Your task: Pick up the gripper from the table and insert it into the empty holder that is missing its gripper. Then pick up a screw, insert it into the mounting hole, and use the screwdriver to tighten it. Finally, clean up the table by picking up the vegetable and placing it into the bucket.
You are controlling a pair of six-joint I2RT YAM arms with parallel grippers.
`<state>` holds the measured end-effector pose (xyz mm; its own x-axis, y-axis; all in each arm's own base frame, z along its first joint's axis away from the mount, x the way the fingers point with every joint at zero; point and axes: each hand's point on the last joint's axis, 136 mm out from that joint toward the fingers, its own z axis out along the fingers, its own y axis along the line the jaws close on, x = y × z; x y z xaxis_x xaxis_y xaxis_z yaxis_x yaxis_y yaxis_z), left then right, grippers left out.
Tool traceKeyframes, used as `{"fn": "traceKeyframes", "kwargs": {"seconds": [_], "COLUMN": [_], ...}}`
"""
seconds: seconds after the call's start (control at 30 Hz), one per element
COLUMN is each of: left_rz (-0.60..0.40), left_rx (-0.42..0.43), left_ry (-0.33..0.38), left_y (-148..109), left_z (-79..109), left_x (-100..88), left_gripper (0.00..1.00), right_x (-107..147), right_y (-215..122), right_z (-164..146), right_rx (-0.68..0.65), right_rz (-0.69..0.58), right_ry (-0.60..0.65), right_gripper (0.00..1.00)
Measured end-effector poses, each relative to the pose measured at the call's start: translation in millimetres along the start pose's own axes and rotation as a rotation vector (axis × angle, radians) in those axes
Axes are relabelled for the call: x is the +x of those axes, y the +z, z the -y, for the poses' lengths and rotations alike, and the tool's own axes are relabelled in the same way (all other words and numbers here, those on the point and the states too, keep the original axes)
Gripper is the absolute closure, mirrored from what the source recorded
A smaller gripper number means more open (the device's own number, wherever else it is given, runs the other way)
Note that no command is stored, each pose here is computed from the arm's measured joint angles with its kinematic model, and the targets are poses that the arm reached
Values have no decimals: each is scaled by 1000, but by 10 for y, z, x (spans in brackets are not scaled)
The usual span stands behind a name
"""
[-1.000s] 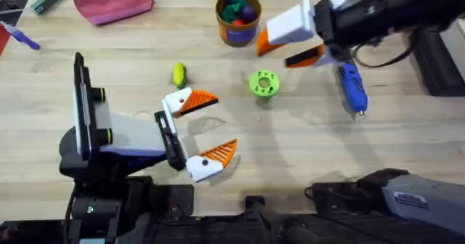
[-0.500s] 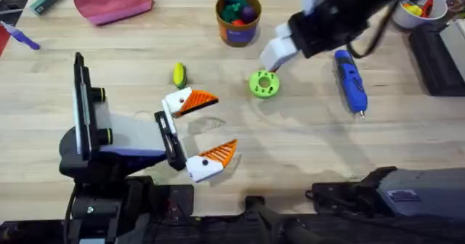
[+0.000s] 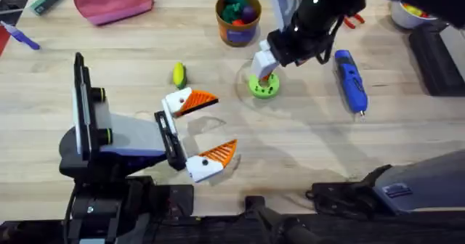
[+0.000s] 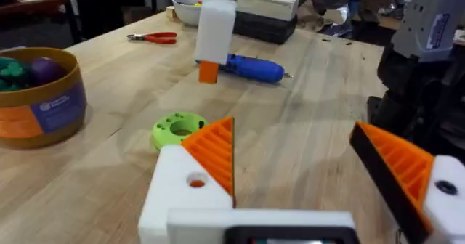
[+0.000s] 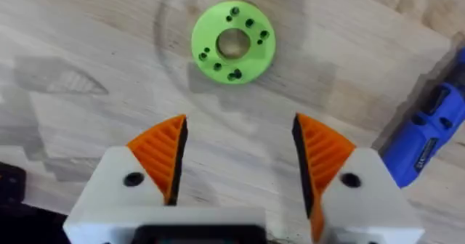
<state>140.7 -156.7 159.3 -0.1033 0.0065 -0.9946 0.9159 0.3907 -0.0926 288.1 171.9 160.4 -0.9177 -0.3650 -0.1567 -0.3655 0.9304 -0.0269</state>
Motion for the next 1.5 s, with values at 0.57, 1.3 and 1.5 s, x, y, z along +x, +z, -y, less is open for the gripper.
{"fn": "traceKeyframes", "kwargs": {"seconds": [0.57, 1.3, 1.5], "left_rz": [0, 0, 0], "left_rx": [0, 0, 0], "left_ry": [0, 0, 0], "left_y": [0, 0, 0], "left_z": [0, 0, 0], "left_x": [1, 0, 0], "left_gripper": [15, 15, 15], "right_x": [104, 52, 41], "right_y": [463, 822, 852], "right_z": [-26, -89, -90], "right_rx": [-7, -12, -12], "right_rz": [-25, -85, -84], "right_ry": [45, 71, 74], "right_gripper": [475, 512, 540]}}
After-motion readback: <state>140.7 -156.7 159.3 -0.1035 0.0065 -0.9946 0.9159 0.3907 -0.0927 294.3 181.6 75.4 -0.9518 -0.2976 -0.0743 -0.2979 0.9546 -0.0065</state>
